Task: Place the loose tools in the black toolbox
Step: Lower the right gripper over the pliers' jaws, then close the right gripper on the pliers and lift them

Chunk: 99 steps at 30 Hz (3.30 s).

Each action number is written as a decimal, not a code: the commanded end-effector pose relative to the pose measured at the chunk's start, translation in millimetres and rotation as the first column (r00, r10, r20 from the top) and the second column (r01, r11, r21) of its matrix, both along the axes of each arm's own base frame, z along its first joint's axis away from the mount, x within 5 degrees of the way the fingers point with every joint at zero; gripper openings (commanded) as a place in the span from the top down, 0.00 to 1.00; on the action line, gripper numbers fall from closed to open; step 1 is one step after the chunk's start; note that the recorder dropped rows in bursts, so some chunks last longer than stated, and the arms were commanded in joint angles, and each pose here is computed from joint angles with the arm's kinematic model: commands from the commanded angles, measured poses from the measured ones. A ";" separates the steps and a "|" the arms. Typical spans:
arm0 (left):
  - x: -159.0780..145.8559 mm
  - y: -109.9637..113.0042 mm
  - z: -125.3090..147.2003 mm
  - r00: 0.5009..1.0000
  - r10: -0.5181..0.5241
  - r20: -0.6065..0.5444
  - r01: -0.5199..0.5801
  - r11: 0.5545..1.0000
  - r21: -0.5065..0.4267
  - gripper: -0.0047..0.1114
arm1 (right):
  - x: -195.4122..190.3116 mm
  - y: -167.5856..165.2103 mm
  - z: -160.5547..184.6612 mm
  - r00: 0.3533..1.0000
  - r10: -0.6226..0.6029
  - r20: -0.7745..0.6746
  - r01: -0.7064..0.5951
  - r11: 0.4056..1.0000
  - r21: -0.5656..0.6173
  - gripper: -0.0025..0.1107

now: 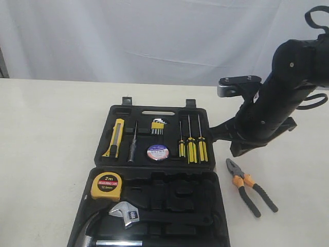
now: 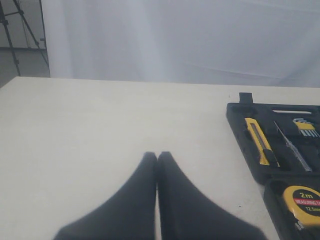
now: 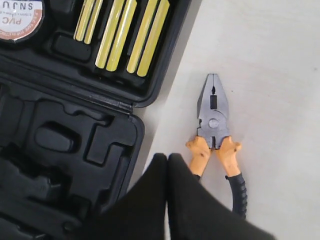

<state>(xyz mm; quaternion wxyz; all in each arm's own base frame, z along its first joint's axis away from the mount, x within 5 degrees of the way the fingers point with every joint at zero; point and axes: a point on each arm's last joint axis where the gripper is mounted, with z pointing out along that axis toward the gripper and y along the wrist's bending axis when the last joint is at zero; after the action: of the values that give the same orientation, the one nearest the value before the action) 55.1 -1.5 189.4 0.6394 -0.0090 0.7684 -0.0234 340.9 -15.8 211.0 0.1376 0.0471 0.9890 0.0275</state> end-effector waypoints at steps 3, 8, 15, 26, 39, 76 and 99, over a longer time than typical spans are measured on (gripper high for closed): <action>-0.1 -0.2 -0.5 1.000 -0.002 0.001 0.002 1.000 -0.002 0.96 | -2.7 -1.8 0.3 0.999 0.013 -0.041 -0.013 1.000 -0.003 0.98; -0.1 -0.2 -0.5 1.000 -0.002 0.001 0.002 1.000 -0.002 0.96 | -5.6 -3.8 -0.5 0.996 0.046 -0.074 -0.049 0.998 -0.033 0.98; -0.1 -0.2 -0.5 1.000 -0.002 0.001 0.002 1.000 -0.002 0.96 | -5.1 -8.5 -0.3 0.995 0.072 -0.072 -0.078 0.993 -0.092 0.98; -0.1 -0.2 -0.5 1.000 -0.002 0.001 0.002 1.000 -0.002 0.96 | -0.1 -8.7 -4.7 0.988 0.148 -0.051 -0.153 0.982 -0.111 0.61; -0.1 -0.2 -0.5 1.000 -0.002 0.001 0.002 1.000 -0.002 0.96 | 24.6 -10.5 -60.5 0.992 0.069 -0.108 -0.079 0.993 -0.086 0.52; -0.1 -0.2 -0.5 1.000 -0.002 0.001 0.002 1.000 -0.002 0.96 | 29.7 -46.6 -70.8 0.980 0.092 -0.179 -0.088 0.996 0.031 0.57; -0.1 -0.2 -0.5 1.000 -0.002 0.001 0.002 1.000 -0.002 0.96 | 34.1 -41.3 -96.3 0.974 0.088 -0.209 -0.077 0.995 0.060 0.57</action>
<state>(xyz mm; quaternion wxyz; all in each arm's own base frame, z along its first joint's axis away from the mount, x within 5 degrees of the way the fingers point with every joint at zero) 55.1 -1.5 189.4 0.6394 -0.0090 0.7684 -0.0234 373.5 -56.6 122.5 0.0349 0.0144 0.9978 0.0542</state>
